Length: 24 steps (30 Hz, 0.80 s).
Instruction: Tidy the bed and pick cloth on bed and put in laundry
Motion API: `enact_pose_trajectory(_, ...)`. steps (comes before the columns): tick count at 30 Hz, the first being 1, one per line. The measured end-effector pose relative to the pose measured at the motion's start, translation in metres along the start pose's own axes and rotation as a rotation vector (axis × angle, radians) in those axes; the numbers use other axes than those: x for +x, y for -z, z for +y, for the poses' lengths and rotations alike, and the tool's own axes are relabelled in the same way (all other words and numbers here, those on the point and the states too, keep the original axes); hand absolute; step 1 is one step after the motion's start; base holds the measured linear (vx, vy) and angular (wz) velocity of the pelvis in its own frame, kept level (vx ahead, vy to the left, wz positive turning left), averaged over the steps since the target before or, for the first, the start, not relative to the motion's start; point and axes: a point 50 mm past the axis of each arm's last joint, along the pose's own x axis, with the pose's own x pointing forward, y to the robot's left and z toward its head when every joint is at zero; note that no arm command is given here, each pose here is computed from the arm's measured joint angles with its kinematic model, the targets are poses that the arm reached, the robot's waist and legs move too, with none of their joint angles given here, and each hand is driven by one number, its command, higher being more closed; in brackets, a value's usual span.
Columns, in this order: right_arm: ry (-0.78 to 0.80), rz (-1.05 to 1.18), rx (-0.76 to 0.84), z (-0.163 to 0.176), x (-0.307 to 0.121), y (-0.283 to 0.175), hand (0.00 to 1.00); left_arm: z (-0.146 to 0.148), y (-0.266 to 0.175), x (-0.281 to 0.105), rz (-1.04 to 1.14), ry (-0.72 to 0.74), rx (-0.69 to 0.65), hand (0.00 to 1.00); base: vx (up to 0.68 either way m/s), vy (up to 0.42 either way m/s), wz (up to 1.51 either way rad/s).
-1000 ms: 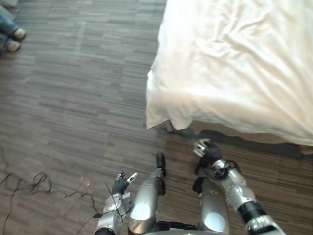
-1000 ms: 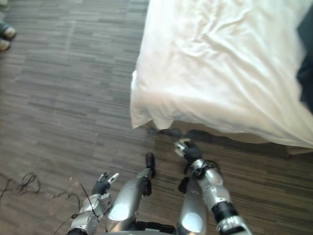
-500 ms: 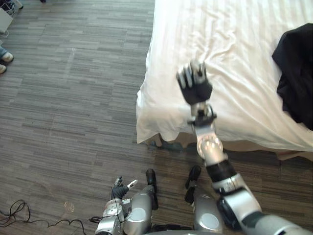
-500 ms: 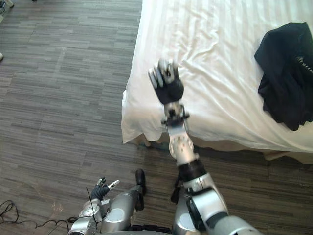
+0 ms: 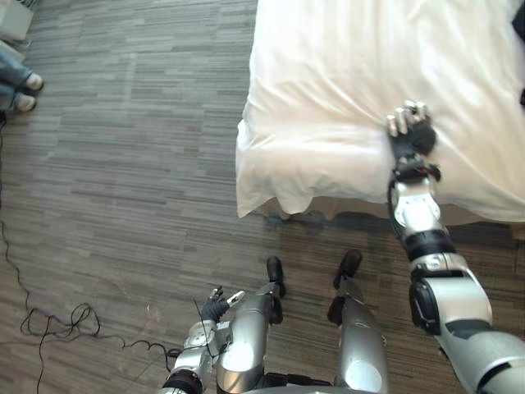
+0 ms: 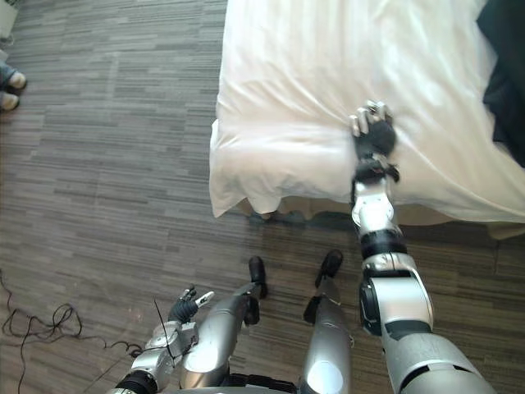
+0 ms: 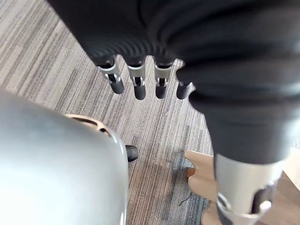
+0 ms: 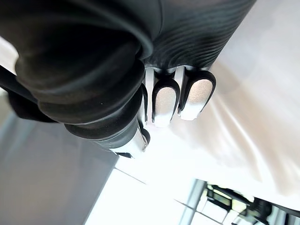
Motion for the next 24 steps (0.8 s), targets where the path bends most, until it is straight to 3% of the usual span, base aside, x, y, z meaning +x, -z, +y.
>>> enact_pose_trajectory(1,0.097,0.014,-0.013,-0.027,-0.022,-0.001,1.00,0.002,0.000,0.000,0.004,-0.008,-0.006,0.00,0.10,0.005,-0.54)
enact_pose_trajectory(2,0.272,0.049,-0.042,-0.070,-0.065,-0.001,0.00,0.003,0.001,0.000,0.016,-0.023,0.001,0.00,0.09,0.010,-0.41)
enact_pose_trajectory(3,0.353,0.070,-0.066,-0.088,-0.088,-0.004,0.00,0.005,0.003,0.000,0.027,-0.037,-0.004,0.00,0.12,0.045,-0.60)
enact_pose_trajectory(5,0.599,0.177,-0.133,-0.135,-0.172,-0.009,0.00,0.010,0.010,-0.002,0.061,-0.085,-0.052,0.00,0.11,0.041,-0.81)
enact_pose_trajectory(8,0.677,0.351,-0.176,-0.149,-0.237,-0.002,0.00,0.015,0.021,-0.005,0.112,-0.138,-0.062,0.00,0.13,-0.004,-0.89)
enact_pose_trajectory(9,0.645,0.468,-0.192,-0.147,-0.255,0.009,0.00,0.017,0.032,-0.010,0.148,-0.173,-0.003,0.00,0.13,-0.031,-0.83)
enact_pose_trajectory(13,0.438,0.758,-0.280,-0.133,-0.254,0.039,0.00,0.030,0.045,-0.016,0.215,-0.259,0.085,0.00,0.05,-0.020,-0.92)
enact_pose_trajectory(15,0.329,0.882,-0.515,-0.135,-0.239,0.026,0.00,0.033,0.064,-0.025,0.301,-0.291,0.046,0.00,0.10,0.164,-1.75)
enact_pose_trajectory(16,0.313,0.895,-0.543,-0.135,-0.237,0.025,0.00,0.033,0.065,-0.025,0.309,-0.291,0.050,0.00,0.04,0.263,-1.88)
enact_pose_trajectory(19,0.238,0.839,-0.819,-0.128,-0.206,0.027,0.00,0.036,0.069,-0.025,0.378,-0.294,0.098,0.00,-0.08,0.256,-1.74)
enact_pose_trajectory(21,0.135,0.672,-0.856,-0.101,-0.177,0.049,0.00,0.030,0.065,-0.020,0.435,-0.268,0.165,0.00,-0.19,0.357,-1.91)
enact_pose_trajectory(24,0.007,0.696,-0.859,-0.079,-0.172,0.078,0.00,0.037,0.057,-0.016,0.429,-0.266,0.244,0.00,-0.16,0.209,-1.49)
